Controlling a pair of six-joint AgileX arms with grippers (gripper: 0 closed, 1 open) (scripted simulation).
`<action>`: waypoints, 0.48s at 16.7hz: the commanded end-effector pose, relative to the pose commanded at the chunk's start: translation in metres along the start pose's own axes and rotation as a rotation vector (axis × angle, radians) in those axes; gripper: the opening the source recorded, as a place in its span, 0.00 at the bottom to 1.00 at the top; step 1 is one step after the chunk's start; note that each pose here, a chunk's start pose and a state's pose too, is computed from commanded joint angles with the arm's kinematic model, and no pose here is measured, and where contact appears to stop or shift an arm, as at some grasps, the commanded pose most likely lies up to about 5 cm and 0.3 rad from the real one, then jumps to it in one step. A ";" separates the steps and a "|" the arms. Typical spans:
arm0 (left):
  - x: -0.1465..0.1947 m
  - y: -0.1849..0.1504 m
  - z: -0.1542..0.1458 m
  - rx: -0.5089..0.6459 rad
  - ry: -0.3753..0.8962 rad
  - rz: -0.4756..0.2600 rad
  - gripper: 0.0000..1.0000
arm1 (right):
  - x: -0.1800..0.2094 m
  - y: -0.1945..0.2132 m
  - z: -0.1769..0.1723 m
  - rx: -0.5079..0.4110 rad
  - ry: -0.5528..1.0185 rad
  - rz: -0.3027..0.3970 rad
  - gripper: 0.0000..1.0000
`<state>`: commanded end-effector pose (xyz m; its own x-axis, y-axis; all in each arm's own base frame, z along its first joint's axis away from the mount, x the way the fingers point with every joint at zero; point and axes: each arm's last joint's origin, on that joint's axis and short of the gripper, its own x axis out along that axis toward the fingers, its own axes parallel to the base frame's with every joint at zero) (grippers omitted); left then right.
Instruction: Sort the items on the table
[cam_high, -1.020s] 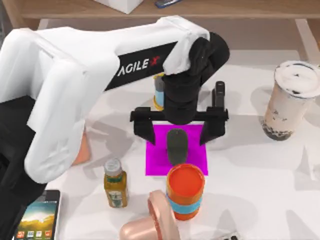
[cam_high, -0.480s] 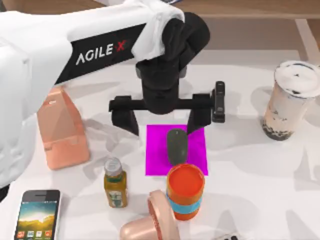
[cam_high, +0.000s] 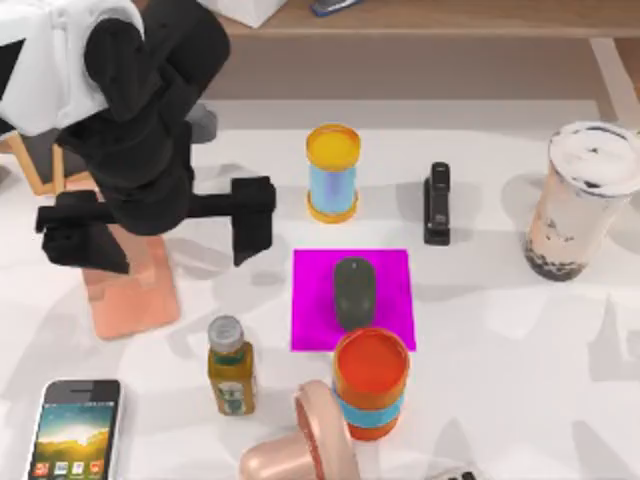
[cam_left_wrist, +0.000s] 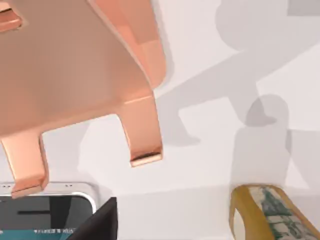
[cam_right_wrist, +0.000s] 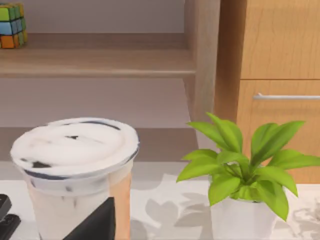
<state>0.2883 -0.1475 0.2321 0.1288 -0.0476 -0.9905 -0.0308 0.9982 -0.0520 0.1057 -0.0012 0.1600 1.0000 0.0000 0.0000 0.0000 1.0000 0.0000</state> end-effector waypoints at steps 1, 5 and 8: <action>-0.001 0.015 -0.009 -0.008 -0.004 0.006 1.00 | 0.000 0.000 0.000 0.000 0.000 0.000 1.00; 0.009 0.061 -0.051 -0.017 0.018 0.036 1.00 | 0.000 0.000 0.000 0.000 0.000 0.000 1.00; 0.025 0.081 -0.082 -0.002 0.061 0.052 1.00 | 0.000 0.000 0.000 0.000 0.000 0.000 1.00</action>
<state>0.2073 -0.0707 0.1929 0.0659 0.0023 -0.9978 -0.0381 0.9993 -0.0002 0.1057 -0.0012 0.1600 1.0000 0.0000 0.0000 0.0000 1.0000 0.0000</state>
